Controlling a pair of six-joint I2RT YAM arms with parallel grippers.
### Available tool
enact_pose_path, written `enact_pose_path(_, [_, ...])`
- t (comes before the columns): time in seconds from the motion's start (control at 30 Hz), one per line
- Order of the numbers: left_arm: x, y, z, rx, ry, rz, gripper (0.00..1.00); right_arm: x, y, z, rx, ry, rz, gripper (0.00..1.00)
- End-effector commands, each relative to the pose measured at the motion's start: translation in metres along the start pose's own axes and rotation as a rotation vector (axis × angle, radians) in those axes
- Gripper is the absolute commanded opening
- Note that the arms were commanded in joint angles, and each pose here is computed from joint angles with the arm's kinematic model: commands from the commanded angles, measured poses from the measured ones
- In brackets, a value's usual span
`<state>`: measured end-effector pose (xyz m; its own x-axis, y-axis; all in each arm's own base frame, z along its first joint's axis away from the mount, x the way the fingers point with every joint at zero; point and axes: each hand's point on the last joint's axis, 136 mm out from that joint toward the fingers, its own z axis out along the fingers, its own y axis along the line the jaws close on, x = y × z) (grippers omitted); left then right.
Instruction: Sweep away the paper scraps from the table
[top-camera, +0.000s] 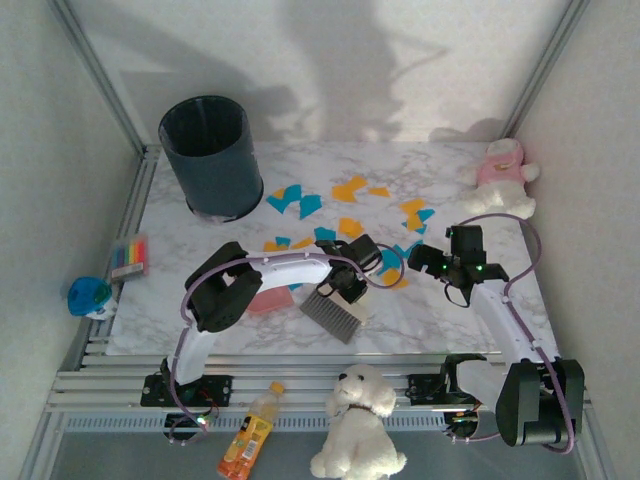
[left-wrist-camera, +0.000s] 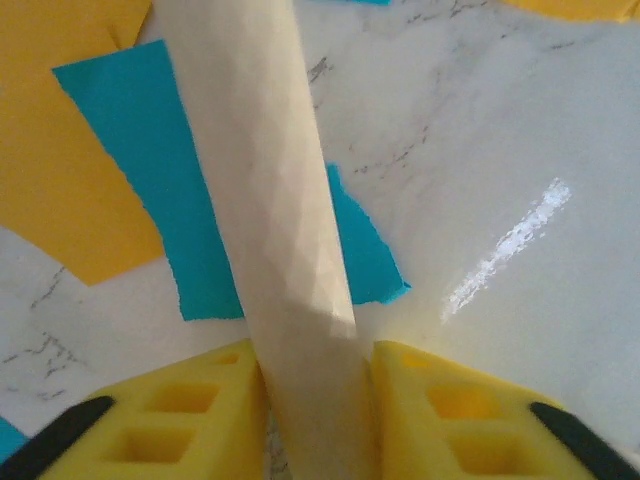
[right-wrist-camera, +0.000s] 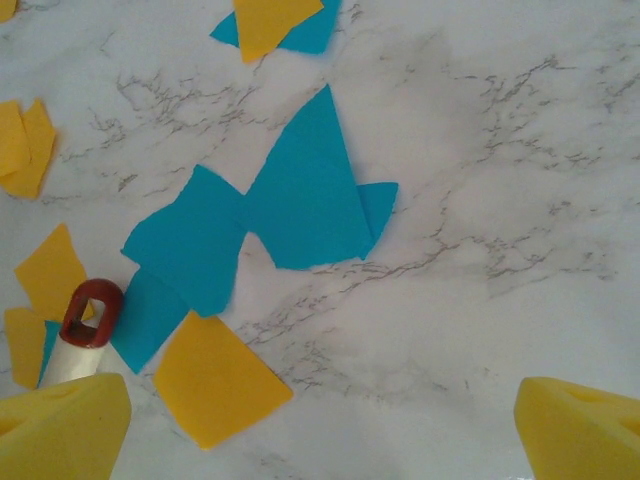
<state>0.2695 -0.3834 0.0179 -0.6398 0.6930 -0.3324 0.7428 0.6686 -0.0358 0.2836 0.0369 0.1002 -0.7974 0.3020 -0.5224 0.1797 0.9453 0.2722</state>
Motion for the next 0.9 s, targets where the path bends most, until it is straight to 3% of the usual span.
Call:
enact_pose_path(0.0, [0.017,-0.005,0.007,-0.004,0.06,0.026,0.27,0.003,-0.003,0.0,0.015,0.019,0.022,0.99])
enact_pose_path(0.4, [-0.034,0.01,-0.046,-0.027,-0.209,-0.02,0.19,-0.009,0.046,-0.009,-0.232,0.068,0.079,0.98])
enact_pose_path(0.63, [-0.064,0.022,-0.082,0.007,-0.367,-0.05,0.17,-0.019,0.081,-0.013,-0.426,0.092,0.118,0.84])
enact_pose_path(0.87, [-0.08,0.015,-0.098,0.062,-0.429,-0.02,0.18,-0.025,0.113,-0.025,-0.622,0.101,0.109,0.72])
